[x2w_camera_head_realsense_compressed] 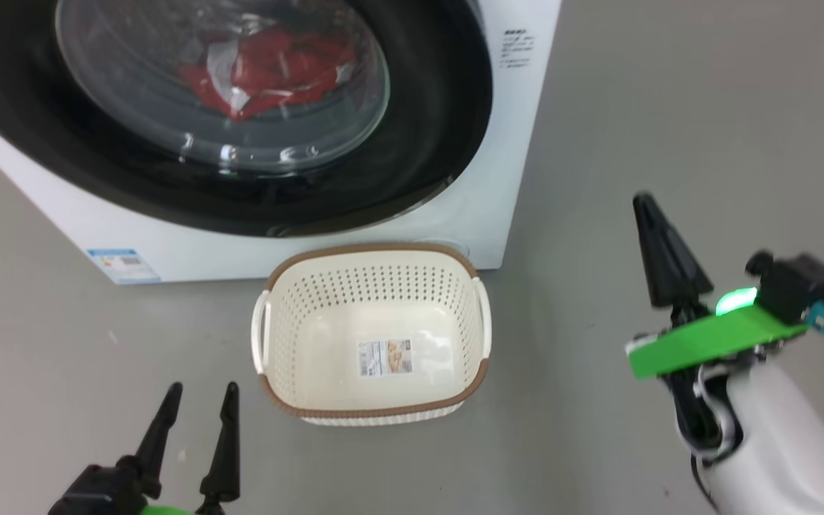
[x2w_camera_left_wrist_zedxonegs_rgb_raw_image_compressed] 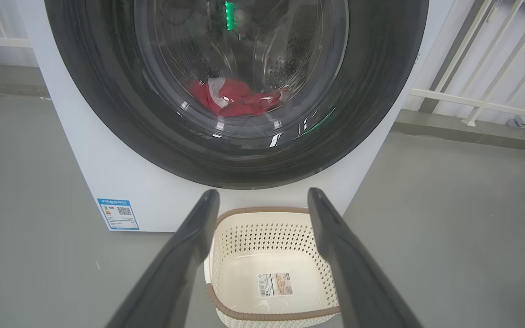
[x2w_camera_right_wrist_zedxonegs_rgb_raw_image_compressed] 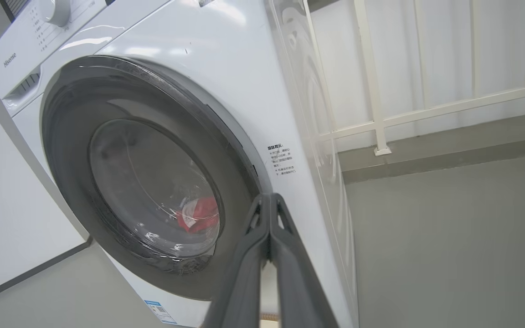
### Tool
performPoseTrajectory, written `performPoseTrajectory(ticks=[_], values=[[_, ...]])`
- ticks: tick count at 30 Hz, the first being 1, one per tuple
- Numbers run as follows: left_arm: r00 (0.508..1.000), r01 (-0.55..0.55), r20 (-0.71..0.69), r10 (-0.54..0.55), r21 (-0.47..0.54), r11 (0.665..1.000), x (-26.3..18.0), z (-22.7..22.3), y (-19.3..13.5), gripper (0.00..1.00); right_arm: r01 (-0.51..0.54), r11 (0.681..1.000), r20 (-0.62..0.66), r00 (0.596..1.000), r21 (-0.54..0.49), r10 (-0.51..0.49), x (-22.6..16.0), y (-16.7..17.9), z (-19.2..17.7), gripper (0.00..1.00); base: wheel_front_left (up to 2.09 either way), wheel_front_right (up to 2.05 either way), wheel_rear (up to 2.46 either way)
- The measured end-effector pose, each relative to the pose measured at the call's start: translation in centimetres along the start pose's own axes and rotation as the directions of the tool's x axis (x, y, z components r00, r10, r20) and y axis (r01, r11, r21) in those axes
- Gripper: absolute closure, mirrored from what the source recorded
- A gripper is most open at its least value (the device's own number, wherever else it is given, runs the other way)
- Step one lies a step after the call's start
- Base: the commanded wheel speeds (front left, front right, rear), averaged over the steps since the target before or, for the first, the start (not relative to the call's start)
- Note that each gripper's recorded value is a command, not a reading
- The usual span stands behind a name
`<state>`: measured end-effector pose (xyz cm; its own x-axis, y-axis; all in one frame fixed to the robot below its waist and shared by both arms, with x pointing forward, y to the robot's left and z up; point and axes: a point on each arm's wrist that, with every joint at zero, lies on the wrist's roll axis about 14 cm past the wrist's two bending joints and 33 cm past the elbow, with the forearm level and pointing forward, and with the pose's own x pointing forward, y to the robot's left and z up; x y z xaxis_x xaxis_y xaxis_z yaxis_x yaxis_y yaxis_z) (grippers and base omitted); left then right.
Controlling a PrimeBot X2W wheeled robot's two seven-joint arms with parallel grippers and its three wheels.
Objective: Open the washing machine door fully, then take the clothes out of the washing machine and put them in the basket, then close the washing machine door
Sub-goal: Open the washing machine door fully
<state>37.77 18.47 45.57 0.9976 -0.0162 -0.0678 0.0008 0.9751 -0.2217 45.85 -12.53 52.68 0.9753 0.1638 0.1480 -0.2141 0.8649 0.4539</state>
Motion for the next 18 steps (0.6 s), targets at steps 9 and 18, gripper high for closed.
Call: performPoseTrajectory(ticks=[9,18], values=[[1.000,-0.015,-0.007,0.015,-0.008,1.000,1.6,-0.3,0.7,0.00,-0.116,0.990,0.041,0.993,0.079,0.113,6.5,2.5,1.3,1.00,0.00,0.00,0.00],[0.999,-0.030,-0.026,0.030,-0.007,1.000,3.1,-1.1,1.5,0.00,-0.196,0.964,0.057,0.980,0.180,0.189,11.8,4.4,1.4,1.00,0.00,0.00,0.00]])
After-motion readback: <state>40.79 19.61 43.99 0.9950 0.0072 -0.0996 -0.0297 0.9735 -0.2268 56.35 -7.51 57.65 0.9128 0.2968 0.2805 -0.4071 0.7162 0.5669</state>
